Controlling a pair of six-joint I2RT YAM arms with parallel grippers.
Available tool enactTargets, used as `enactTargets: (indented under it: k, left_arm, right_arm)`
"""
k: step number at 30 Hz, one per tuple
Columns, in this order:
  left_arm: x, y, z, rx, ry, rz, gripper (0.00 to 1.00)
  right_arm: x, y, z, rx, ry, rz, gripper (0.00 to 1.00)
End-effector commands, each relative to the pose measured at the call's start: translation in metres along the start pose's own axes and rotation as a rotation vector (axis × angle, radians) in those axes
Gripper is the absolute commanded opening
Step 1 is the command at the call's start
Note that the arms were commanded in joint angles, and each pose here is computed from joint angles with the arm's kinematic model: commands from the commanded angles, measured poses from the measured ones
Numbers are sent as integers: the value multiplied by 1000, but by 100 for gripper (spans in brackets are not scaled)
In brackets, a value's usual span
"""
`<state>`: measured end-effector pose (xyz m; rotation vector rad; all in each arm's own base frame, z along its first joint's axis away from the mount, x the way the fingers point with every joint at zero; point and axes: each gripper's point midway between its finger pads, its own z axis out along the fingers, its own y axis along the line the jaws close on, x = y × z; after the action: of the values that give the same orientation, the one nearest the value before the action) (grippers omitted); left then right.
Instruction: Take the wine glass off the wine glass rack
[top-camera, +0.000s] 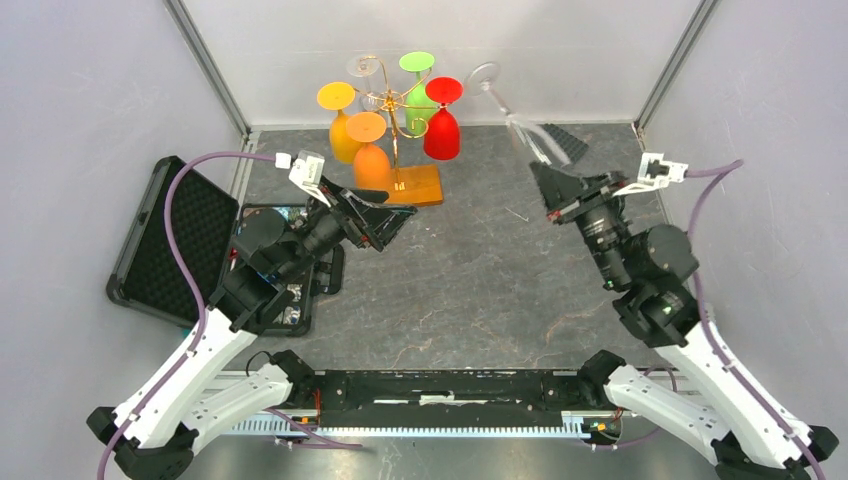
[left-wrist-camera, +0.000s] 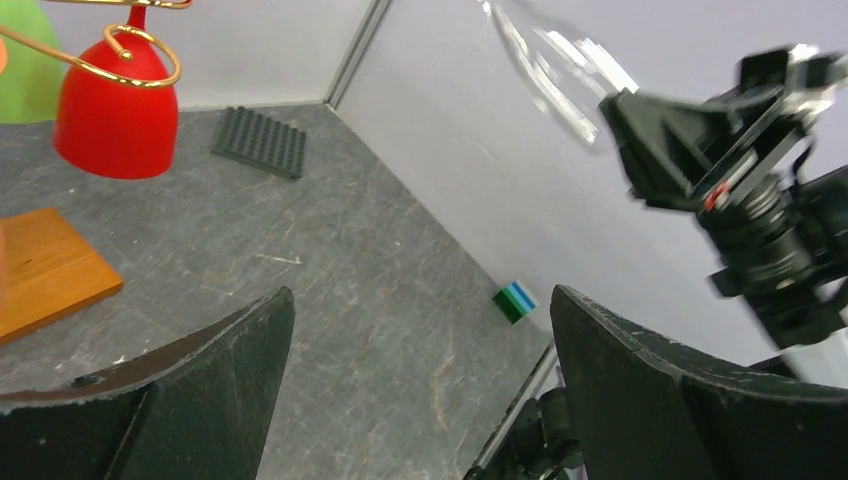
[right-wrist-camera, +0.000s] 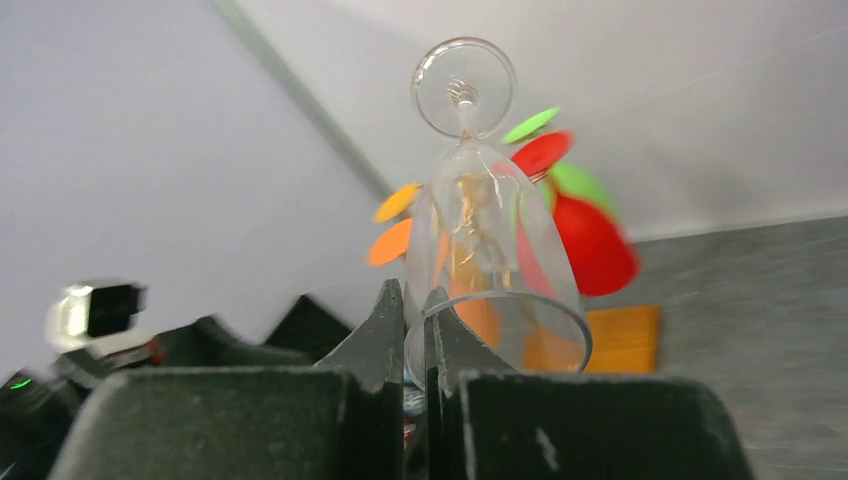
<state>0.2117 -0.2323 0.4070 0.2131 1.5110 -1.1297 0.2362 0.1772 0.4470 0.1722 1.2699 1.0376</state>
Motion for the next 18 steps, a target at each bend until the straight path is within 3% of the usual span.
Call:
enactTargets:
  k: [1,9,18]
  left_arm:
    - [-8,2,-4,-27,10,100,100]
    - [-2,20,-1,-101,42,162,100]
    - [10,34,0,-156,121,208,100]
  right_arm:
    - [-24,-56,-8,346,92,-405,0]
    - [-36,-85,-16,557,364,-764,0]
    - [-2,-120,3,558,659,-887,0]
